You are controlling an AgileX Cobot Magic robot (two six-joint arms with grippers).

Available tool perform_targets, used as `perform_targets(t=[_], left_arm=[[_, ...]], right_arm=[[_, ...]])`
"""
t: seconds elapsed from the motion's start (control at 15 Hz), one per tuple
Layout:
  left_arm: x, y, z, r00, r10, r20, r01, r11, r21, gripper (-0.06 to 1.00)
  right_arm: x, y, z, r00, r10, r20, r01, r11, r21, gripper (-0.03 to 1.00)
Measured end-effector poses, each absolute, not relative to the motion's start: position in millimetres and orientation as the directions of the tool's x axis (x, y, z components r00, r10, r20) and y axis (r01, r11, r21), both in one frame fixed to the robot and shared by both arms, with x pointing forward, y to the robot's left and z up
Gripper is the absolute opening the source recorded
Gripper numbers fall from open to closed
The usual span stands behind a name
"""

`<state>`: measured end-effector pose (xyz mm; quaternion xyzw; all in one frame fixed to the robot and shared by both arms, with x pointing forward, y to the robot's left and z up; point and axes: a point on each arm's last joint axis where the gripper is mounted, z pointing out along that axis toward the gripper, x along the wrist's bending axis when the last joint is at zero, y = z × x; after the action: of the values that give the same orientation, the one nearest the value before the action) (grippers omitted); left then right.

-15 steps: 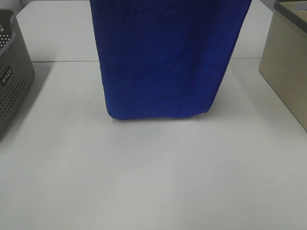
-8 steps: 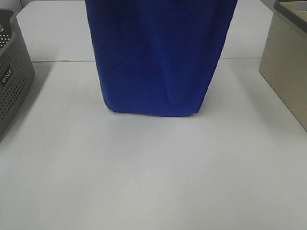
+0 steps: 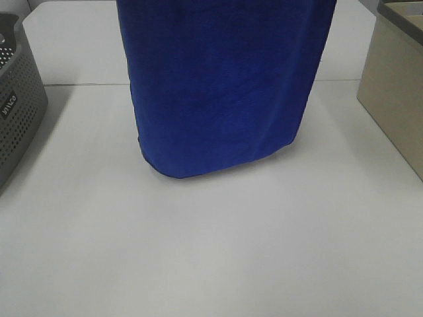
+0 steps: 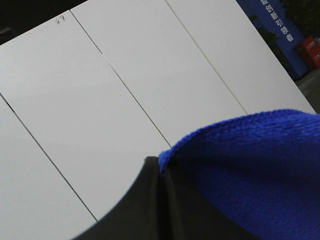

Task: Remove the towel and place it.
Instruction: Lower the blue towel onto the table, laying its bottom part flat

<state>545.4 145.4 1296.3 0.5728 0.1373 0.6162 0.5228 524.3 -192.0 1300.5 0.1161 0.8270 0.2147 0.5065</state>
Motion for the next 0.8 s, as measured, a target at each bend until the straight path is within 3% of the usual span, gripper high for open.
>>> perform_targets(t=[0.6,0.8], left_arm=[[550,157,1298,0.127,0.785,0.606,-0.5,-0.477,0.723,0.0],[549,157,1289,0.213,0.741,0.637,-0.403,-0.527,0.748,0.0]], right_arm=[[532,-188,1317,-0.284,0.311,-0.907,-0.181,0.912,0.369,0.02],[531,-182,1304,-0.415,0.328,-0.849,-0.172,0.888,0.427,0.02]])
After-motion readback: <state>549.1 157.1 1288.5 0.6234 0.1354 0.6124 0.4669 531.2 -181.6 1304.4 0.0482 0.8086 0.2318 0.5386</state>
